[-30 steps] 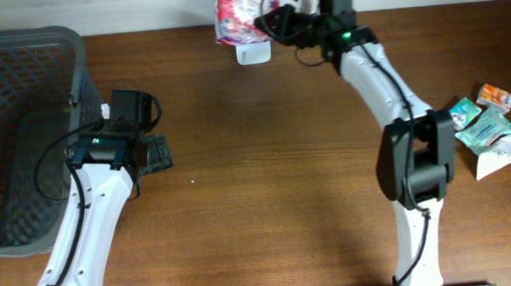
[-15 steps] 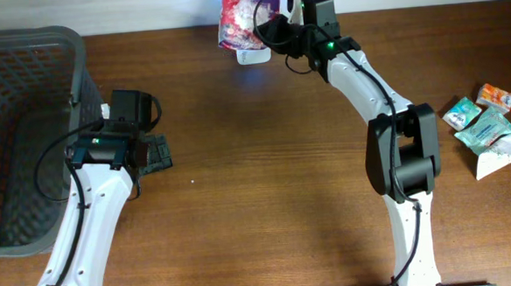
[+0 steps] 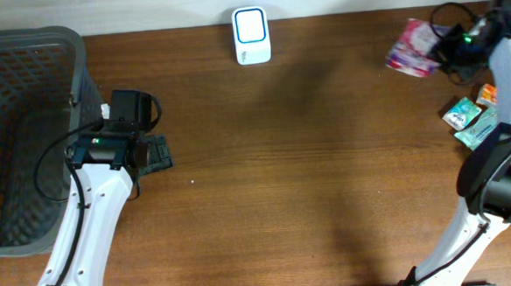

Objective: Scan the item barcode
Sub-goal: 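Carry the purple-red tissue pack to the right edge and release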

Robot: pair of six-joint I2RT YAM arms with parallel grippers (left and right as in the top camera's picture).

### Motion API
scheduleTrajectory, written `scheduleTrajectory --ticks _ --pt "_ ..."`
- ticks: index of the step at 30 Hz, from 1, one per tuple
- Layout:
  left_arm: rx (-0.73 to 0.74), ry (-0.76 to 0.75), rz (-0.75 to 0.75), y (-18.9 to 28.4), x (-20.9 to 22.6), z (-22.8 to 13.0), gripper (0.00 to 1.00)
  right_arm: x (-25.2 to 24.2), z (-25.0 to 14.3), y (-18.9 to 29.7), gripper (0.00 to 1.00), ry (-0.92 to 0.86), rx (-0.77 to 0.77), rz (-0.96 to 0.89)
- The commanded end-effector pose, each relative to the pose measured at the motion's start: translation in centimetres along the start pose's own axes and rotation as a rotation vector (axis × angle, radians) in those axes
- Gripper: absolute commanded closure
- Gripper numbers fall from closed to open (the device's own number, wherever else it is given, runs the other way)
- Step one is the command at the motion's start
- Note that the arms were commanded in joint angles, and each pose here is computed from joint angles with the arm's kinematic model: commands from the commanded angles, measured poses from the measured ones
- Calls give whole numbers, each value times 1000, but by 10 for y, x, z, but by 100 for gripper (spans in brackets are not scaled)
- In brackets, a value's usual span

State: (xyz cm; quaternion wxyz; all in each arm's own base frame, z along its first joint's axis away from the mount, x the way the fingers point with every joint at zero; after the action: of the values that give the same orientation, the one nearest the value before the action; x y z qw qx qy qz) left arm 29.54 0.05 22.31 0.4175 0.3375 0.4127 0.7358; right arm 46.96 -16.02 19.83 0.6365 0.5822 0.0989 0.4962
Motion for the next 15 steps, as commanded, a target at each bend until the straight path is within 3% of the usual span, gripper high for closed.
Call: scheduleTrajectory --ticks 1,2,3,5,6,9,15 --pt "-3 16 -1 1 1 0 1 -26 7 16 96 93 -48 -183" --pt "-3 16 -1 1 1 0 1 -40 10 20 96 81 -67 -275" --pt "-3 16 -1 1 1 0 1 -47 11 23 91 75 -74 -326" --pt "-3 16 -1 1 1 0 1 -57 9 27 50 64 -69 -403" --pt "-3 16 -1 1 1 0 1 -64 6 30 23 59 -51 -439" --pt "-3 16 -1 1 1 0 1 -70 -1 45 8 35 -15 -444" --pt "-3 15 -1 1 1 0 1 -25 -25 142 5 73 -106 -341"
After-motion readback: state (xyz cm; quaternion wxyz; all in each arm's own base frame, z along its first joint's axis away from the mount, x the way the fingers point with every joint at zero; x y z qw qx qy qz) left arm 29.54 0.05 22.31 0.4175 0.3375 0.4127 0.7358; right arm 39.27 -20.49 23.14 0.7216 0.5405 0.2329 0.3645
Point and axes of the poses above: each gripper's point midway between its finger pads, its own y axis back along the fingers, its own x axis along the line the jaws close on, z = x × y, the point moved 7 cm from there along y, back along the fingers, and after that the axes turned 9 degrees about y, right-handed, at the moved point
